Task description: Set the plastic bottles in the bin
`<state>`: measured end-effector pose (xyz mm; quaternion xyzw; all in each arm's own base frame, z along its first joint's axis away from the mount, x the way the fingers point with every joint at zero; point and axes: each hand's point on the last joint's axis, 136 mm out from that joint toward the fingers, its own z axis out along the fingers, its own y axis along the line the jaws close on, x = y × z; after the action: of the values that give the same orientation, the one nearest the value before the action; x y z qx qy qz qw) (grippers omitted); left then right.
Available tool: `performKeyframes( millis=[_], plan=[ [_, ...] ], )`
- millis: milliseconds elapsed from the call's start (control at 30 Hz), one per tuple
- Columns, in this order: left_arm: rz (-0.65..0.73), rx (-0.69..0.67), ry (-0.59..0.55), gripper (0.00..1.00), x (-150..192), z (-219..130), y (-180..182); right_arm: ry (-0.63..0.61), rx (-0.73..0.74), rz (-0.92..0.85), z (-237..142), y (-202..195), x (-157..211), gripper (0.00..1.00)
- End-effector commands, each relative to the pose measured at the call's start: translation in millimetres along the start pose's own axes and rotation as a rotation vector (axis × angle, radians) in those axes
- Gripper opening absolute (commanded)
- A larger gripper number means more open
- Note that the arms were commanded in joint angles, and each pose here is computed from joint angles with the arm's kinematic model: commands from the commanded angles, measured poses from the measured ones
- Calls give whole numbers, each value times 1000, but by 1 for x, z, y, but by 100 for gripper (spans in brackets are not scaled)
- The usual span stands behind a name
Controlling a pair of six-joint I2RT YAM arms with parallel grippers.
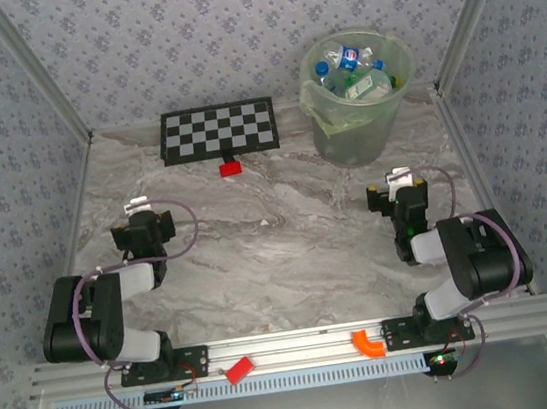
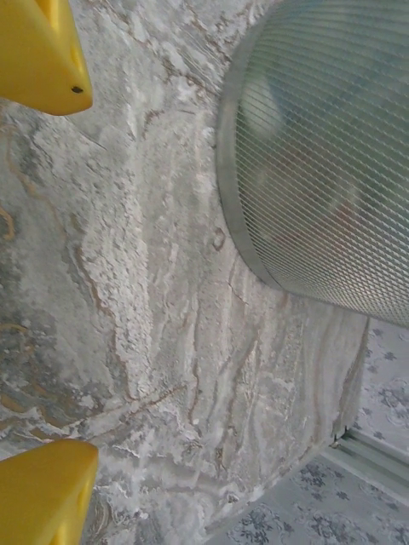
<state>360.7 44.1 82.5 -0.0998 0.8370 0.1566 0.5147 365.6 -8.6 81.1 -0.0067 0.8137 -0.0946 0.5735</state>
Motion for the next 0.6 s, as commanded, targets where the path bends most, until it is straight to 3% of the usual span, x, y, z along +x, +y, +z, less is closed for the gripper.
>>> performKeyframes(
  millis=[0, 200, 367, 567],
  plan=[
    [-56, 114, -149, 100, -30, 2, -17, -107, -24, 4, -2, 4, -17, 99],
    [-50, 217, -90, 100, -23, 18, -29, -88, -33, 5, 0, 4, -17, 99],
    [-56, 222, -78, 100, -22, 18, -28, 11, -24, 51, 17, -4, -13, 100],
    [-53, 222, -79, 100, -21, 18, -28, 15, -8, 58, 19, -8, -13, 100]
  ],
)
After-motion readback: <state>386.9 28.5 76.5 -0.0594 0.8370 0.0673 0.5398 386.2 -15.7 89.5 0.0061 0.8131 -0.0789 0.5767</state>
